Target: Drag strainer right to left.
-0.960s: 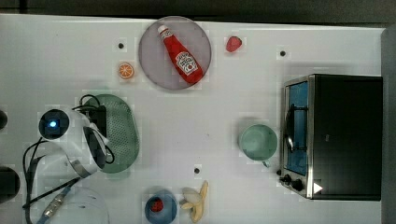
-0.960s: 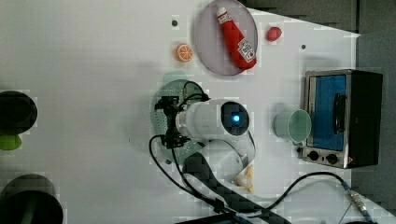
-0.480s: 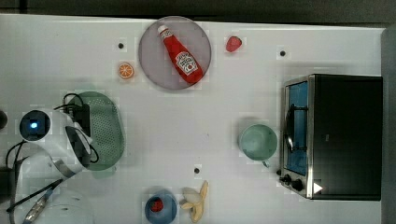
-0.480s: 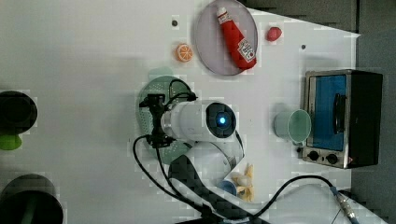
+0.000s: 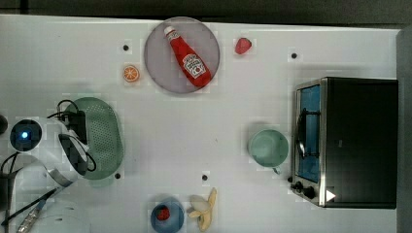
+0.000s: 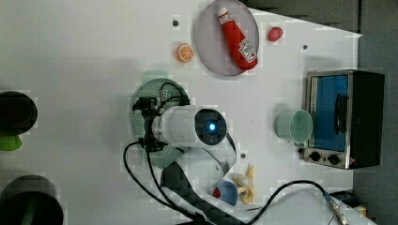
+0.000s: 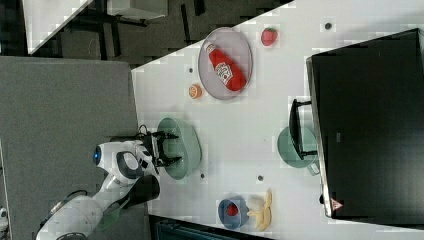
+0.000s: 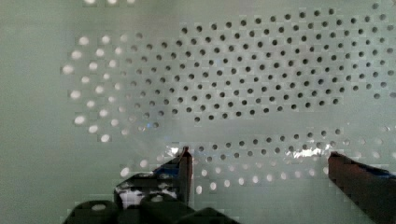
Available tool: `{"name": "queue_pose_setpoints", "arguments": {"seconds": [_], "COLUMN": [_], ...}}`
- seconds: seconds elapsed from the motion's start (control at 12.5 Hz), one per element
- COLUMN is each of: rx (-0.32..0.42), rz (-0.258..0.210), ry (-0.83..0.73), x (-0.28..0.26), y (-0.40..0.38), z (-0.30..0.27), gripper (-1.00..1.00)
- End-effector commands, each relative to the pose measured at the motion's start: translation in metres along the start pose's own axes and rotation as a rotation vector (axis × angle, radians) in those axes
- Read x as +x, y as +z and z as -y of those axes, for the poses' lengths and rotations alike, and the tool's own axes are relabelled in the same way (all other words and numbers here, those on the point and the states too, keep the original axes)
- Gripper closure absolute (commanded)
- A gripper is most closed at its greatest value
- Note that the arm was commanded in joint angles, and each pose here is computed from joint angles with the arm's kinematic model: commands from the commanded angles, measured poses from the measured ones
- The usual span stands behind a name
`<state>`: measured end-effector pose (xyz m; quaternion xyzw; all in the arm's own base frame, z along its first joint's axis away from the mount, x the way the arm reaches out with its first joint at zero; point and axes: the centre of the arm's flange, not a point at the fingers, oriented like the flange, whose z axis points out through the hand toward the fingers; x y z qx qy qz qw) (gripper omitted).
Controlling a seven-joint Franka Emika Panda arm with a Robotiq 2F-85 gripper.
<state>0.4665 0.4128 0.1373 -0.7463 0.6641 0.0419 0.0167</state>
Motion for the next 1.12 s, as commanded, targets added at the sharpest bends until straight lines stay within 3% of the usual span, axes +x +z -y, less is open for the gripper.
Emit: {"name": "queue_pose_setpoints", "arguments": {"seconds": [0.08, 0.48, 0.72, 1.12], "rx": [0.012, -0.015, 0.014, 0.087], "rz": [0.024, -0.044, -0.050, -0.037], "ry": [0.105, -0.157, -0.367, -0.465], "x": [-0.011, 0.019, 0.057, 0.178], "y": [-0.013, -0.097, -0.197, -0.363], "z": [0.006, 0.024, 0.038, 0.039], "gripper": [-1.00, -1.00, -1.00, -1.00]}}
